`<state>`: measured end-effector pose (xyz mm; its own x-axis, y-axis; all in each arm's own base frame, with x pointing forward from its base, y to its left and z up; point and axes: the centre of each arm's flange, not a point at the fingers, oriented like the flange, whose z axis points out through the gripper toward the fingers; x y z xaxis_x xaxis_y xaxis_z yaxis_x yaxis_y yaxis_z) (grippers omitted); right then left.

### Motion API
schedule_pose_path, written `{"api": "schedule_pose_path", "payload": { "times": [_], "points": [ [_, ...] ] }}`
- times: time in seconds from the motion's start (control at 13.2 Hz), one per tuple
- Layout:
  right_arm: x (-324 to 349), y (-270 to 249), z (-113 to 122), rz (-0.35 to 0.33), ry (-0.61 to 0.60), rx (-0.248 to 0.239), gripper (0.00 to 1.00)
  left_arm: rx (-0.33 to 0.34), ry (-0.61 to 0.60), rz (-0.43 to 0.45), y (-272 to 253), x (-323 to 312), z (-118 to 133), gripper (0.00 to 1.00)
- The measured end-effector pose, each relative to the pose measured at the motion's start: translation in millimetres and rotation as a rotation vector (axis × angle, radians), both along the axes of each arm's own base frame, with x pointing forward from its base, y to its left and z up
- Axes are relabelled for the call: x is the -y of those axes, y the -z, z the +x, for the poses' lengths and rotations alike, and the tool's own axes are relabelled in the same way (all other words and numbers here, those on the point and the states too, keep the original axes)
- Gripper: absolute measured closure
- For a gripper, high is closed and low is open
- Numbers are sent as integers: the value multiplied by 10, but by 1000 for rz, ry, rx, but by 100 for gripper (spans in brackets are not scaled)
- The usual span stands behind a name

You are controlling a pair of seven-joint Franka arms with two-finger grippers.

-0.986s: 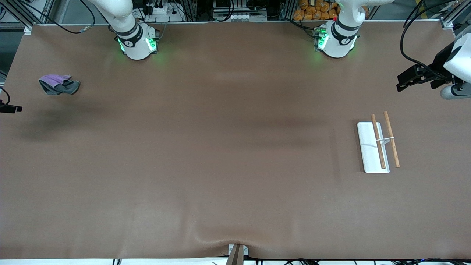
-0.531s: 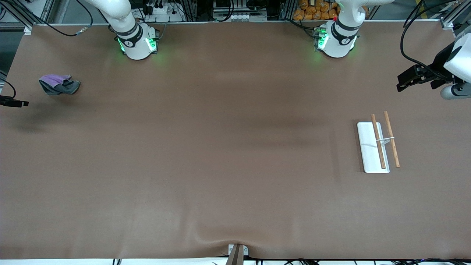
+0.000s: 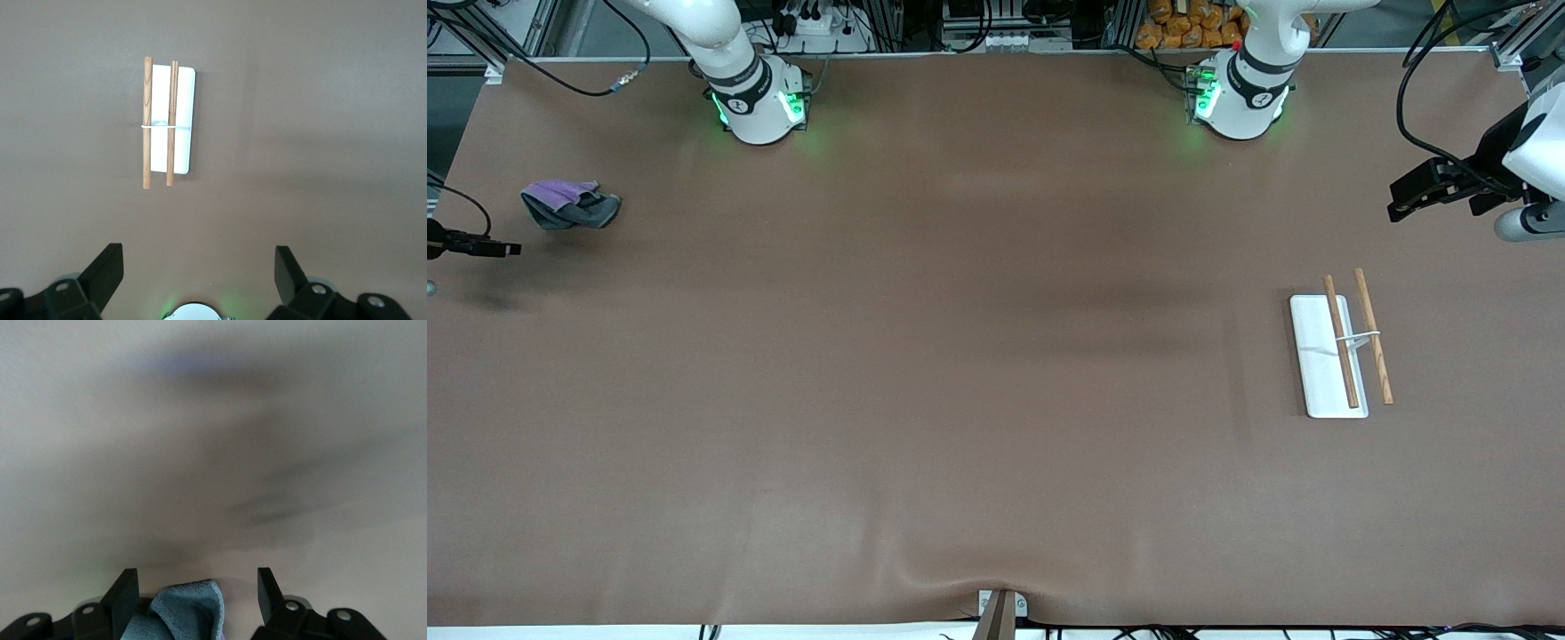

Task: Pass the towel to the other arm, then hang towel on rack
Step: 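Close the right gripper on the towel edge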

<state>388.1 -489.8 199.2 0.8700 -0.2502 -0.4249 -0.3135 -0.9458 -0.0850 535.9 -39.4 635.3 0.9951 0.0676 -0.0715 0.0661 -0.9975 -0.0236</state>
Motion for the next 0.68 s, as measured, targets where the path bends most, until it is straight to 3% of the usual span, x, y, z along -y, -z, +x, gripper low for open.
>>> {"api": "schedule_pose_path", "payload": {
  "times": [0.53, 0.68],
  "points": [
    [22, 229, -413, 56, 15, -50, 35, -1, 0, 0, 5, -2, 0, 0],
    [4, 260, -470, 73, 16, -65, 52, -1, -1, 0, 6, -3, 0, 0]
  ]
}}
